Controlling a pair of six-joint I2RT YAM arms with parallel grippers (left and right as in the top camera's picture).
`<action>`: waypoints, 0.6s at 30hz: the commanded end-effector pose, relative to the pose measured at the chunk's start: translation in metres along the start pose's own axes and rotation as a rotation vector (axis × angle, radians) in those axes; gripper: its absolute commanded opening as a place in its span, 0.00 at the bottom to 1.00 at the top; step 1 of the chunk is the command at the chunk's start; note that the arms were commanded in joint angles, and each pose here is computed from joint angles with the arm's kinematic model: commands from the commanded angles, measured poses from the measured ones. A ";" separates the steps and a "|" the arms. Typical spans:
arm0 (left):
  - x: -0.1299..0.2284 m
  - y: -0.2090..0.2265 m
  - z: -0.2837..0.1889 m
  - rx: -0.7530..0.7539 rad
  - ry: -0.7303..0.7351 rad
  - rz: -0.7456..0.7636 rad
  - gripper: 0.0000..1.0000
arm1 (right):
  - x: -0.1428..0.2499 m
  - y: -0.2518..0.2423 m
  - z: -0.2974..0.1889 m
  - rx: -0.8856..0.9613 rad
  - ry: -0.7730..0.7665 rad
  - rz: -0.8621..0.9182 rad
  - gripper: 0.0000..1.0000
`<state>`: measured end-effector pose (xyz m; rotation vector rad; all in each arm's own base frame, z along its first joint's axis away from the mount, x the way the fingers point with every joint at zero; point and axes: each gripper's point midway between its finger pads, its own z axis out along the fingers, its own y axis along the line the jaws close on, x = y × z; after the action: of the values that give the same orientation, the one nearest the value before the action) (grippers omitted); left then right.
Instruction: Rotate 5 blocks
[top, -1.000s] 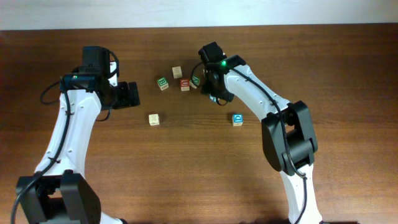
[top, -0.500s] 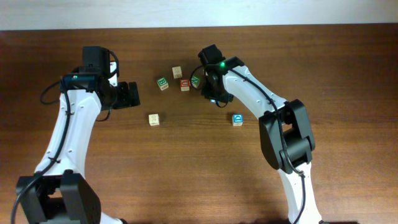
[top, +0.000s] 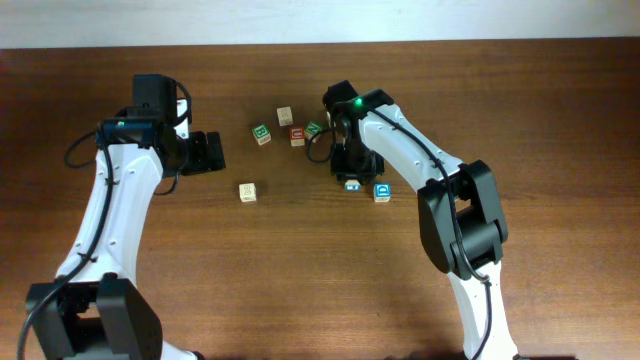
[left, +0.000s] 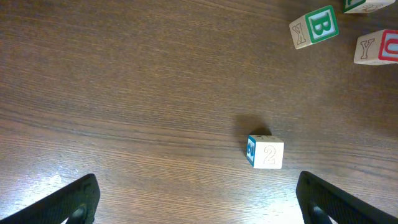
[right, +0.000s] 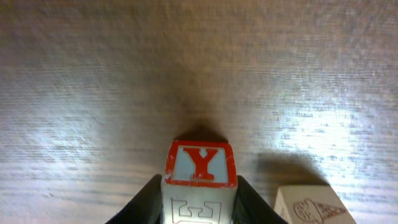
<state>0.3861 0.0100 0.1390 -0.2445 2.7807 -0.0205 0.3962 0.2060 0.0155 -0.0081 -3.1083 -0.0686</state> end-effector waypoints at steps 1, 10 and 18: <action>-0.004 0.000 -0.001 -0.005 -0.010 -0.011 0.99 | 0.010 -0.006 -0.002 0.024 0.038 -0.020 0.32; -0.004 0.000 -0.001 -0.005 -0.010 -0.011 0.99 | 0.022 -0.012 -0.003 0.047 0.085 -0.017 0.33; -0.004 0.000 -0.001 -0.005 -0.010 -0.011 0.99 | 0.025 -0.016 -0.004 0.062 0.100 -0.039 0.38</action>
<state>0.3861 0.0100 0.1389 -0.2445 2.7811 -0.0205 0.3710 0.1934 0.0171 0.0340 -3.0062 0.0092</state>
